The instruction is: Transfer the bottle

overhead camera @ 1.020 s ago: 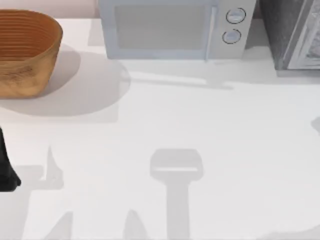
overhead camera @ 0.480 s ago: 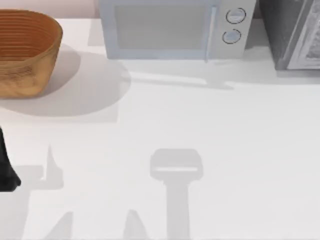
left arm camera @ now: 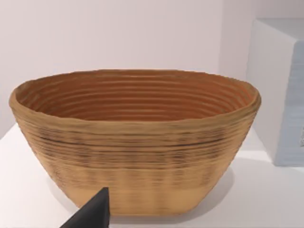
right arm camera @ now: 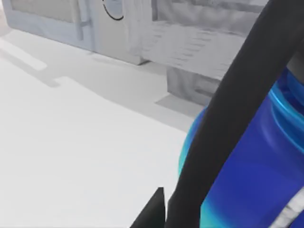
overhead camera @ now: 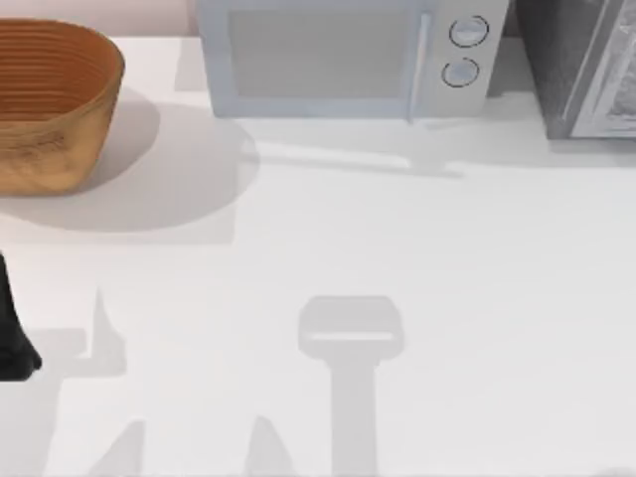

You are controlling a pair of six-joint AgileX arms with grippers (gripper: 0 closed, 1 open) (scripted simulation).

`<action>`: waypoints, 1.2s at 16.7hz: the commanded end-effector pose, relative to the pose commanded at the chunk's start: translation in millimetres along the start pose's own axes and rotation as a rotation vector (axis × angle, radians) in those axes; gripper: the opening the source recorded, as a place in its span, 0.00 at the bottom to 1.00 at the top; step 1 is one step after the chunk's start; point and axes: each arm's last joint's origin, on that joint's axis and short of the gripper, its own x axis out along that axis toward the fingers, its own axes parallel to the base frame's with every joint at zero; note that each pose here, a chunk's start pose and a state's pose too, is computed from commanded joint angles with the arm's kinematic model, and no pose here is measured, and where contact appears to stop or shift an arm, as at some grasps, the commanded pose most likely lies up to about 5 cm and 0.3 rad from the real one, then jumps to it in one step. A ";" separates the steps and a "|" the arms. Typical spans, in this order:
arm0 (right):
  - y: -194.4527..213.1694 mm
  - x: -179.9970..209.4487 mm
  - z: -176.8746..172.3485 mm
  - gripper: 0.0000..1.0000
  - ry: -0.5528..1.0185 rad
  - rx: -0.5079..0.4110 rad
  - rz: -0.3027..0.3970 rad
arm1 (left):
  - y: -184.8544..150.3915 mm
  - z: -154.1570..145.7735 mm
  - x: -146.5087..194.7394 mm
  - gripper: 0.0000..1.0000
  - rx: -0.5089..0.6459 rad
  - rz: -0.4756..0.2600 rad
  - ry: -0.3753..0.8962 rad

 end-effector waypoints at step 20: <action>1.2 32.0 -2.7 0.68 -0.012 -0.048 -0.010 | 0.0 0.0 0.0 1.00 0.000 0.000 0.000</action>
